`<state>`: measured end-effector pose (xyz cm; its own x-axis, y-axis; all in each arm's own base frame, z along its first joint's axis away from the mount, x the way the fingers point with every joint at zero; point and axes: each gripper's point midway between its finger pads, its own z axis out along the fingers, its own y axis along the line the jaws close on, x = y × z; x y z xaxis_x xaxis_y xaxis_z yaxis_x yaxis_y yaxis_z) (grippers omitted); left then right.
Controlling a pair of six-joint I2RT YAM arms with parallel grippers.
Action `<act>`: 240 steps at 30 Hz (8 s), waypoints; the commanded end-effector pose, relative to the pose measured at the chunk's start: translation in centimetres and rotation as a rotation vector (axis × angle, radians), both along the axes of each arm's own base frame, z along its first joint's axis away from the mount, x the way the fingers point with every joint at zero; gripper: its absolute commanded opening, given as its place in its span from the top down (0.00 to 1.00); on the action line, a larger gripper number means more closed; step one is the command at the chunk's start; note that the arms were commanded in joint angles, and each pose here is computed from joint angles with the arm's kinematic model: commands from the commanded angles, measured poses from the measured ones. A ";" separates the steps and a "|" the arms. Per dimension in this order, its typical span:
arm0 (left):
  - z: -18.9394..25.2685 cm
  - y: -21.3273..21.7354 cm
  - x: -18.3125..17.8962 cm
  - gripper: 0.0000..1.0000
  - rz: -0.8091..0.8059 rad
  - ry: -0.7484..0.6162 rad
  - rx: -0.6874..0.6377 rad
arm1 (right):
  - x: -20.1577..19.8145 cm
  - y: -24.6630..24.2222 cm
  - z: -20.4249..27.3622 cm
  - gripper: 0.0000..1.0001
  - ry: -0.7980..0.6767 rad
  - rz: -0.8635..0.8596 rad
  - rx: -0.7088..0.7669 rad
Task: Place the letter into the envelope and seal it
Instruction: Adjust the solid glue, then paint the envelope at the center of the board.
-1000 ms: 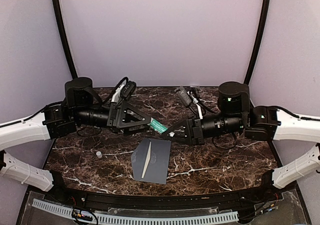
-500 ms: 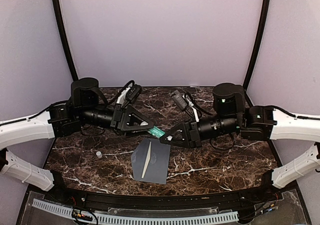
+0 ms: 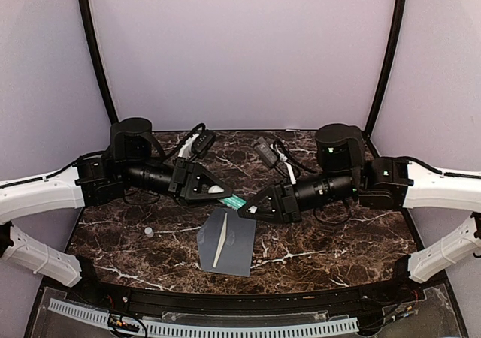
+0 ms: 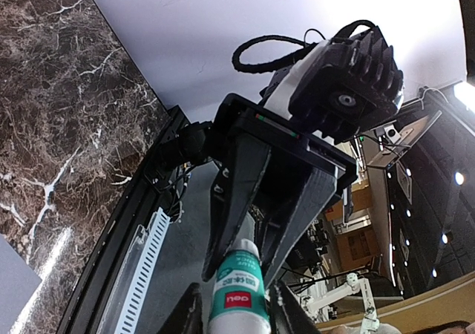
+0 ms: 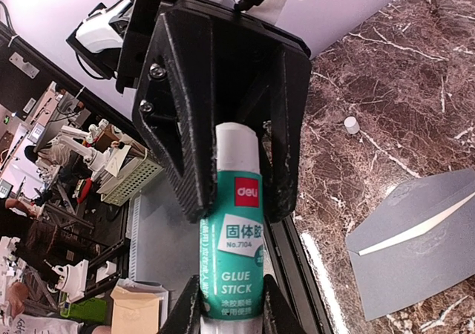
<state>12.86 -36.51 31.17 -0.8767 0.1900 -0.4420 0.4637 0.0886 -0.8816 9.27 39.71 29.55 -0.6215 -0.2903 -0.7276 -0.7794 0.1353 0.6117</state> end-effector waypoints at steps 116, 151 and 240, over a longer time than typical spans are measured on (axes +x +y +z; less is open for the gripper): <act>2.7 2.4 3.9 0.28 0.311 -0.204 -0.134 | 4.7 1.0 7.3 0.88 0.075 -0.362 0.391; -17.5 6.9 12.6 0.25 0.262 -0.327 0.661 | 4.4 -1.6 -8.5 0.91 0.099 -0.597 -0.080; -31.3 4.9 9.1 0.88 -0.041 -0.074 0.804 | 8.8 1.5 -26.0 0.96 0.051 -0.744 -0.652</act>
